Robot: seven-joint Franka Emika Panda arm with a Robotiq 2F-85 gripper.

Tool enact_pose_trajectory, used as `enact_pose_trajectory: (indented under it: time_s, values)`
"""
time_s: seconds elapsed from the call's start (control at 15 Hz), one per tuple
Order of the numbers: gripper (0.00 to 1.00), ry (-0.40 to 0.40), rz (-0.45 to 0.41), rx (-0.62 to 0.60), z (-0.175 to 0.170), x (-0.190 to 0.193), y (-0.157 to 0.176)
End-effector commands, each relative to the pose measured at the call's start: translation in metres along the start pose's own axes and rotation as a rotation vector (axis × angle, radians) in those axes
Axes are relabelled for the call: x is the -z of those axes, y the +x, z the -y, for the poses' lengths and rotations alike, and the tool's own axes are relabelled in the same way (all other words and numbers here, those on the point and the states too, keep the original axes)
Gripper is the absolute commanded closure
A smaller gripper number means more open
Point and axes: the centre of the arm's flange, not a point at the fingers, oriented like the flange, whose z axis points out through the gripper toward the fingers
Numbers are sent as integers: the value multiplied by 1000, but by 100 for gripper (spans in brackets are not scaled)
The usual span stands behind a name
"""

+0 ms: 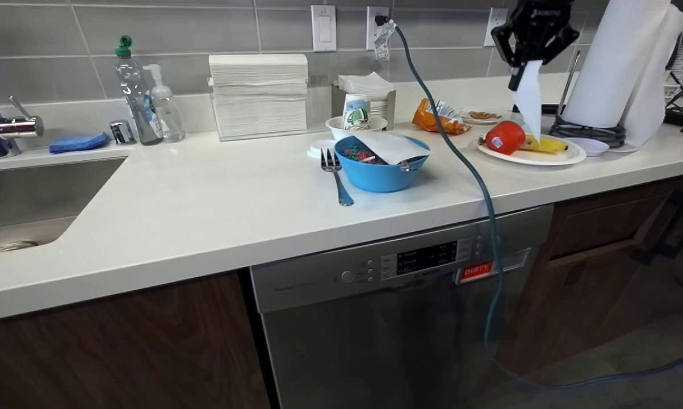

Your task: Rip off a paper towel from the roll and put it onto the bowl

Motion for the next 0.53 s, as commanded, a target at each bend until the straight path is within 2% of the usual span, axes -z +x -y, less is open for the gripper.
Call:
enact_pose_trajectory:
  time_s: [0.0,0.33,0.4,0.47]
  values:
    - [100,90,-109,-112,38,31,-8]
    - [100,238,-312,-274,92,26,-14]
    - [100,219,-249,-198,64,45,-15]
    - [99,225,-255,-203,66,42,-15]
